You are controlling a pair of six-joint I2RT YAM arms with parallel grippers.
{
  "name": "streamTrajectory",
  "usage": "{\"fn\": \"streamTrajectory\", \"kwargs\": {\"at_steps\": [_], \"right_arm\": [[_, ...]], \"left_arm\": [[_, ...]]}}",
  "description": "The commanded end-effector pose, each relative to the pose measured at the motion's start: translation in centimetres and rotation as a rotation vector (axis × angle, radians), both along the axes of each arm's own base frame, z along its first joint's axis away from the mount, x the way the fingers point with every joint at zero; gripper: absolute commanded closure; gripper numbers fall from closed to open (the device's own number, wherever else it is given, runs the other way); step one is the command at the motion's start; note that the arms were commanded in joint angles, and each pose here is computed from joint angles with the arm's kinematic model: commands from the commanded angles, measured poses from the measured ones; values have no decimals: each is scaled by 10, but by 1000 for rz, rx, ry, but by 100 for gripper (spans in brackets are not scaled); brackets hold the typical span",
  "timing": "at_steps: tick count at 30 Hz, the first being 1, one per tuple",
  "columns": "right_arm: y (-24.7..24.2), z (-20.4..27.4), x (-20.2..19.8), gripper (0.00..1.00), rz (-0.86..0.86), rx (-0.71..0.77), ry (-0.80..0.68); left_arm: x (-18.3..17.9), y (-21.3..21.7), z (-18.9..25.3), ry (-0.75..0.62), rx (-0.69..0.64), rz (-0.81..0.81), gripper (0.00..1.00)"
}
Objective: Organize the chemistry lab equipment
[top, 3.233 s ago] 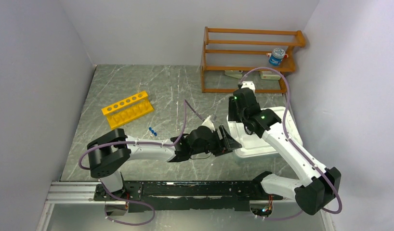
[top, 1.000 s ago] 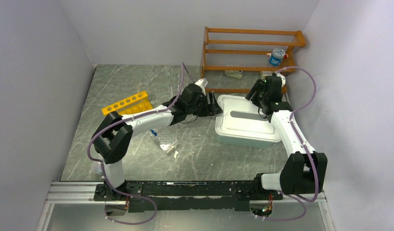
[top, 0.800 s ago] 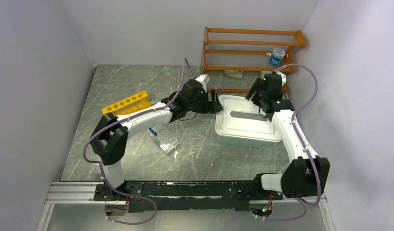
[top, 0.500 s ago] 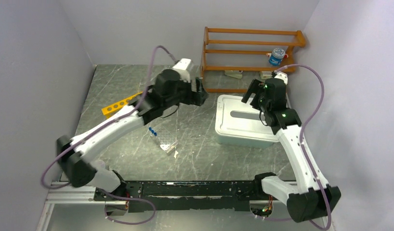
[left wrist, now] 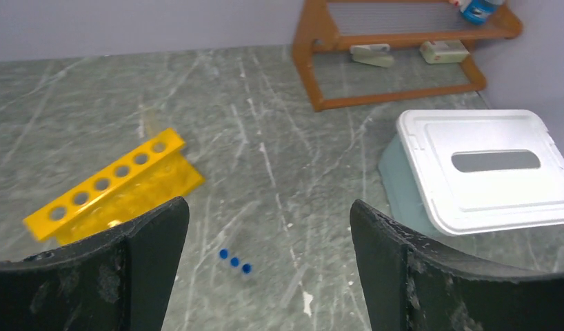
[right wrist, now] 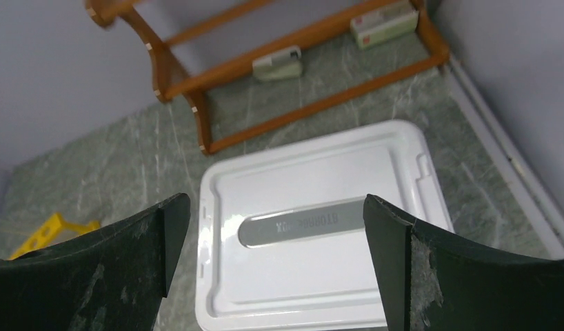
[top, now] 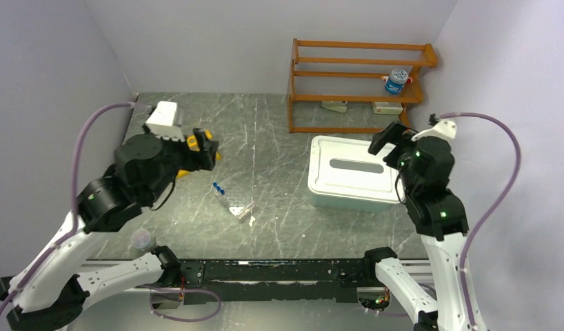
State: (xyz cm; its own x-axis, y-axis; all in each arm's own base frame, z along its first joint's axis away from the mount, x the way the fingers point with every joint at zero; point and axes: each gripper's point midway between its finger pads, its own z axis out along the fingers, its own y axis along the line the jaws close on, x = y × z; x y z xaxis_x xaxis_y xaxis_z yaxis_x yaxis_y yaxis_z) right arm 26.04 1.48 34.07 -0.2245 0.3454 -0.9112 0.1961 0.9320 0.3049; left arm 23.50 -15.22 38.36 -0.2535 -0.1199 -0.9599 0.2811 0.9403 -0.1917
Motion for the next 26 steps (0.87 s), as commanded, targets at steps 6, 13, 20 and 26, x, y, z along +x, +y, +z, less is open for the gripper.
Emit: {"fn": "streamTrajectory", "kwargs": {"at_steps": [6,13,20,26], "right_arm": [[-21,45,-25,0,-79,-35,-77],[-27,35,-32,0,-104,-58,-27],[-27,44,-35,0,-86,-75,-50],[-27,52,-38,0,-80,-77,-84]], "left_arm": [[-41,94,23,-3,63,215,9],[-62,126,22,27,54,287,9],[-66,132,23,28,48,295,9],[-66,132,22,28,38,295,8]]}}
